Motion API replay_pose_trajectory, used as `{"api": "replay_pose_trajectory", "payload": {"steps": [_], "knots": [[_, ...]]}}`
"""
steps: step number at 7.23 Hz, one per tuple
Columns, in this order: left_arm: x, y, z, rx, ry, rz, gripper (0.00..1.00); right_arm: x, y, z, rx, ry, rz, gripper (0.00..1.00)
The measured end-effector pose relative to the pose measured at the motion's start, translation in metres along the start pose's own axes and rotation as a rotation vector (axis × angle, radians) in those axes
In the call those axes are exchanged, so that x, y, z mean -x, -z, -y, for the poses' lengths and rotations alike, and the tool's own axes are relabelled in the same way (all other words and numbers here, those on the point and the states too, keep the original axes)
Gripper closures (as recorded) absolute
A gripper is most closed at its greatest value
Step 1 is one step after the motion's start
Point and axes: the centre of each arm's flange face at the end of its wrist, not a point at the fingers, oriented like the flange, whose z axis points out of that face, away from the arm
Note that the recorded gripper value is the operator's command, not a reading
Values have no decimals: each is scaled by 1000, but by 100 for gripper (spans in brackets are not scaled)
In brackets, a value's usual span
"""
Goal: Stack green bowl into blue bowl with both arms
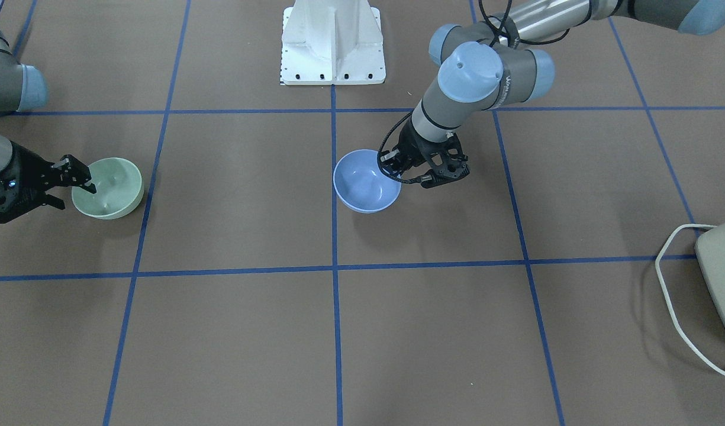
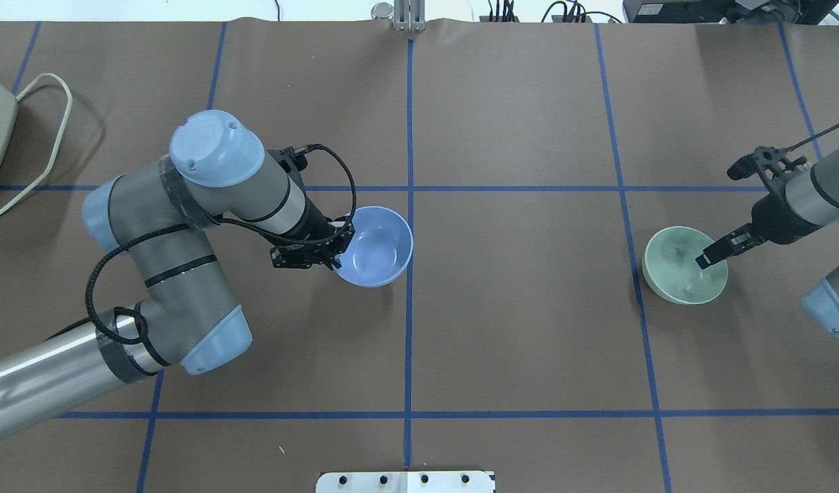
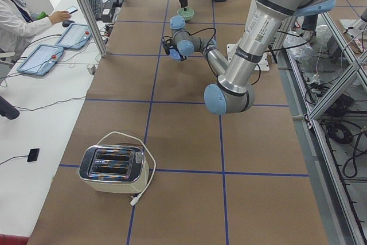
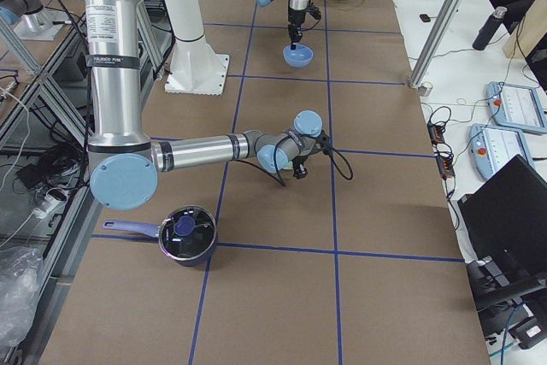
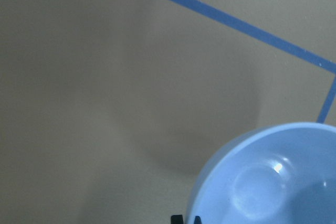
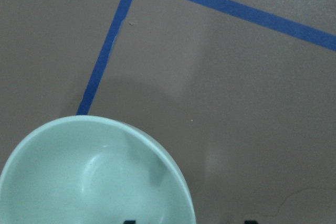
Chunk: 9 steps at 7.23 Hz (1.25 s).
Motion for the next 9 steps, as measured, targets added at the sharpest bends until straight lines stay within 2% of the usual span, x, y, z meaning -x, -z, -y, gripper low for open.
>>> {"api": "replay_pose_trajectory", "payload": {"steps": [4,9], "knots": [[-34,-21,-6,-36,42,6,100,2,-4,-1,5,5,-3,25],[-40,-36,-13,-31,44,21,100,3,-5,-2,6,8,-5,25]]}}
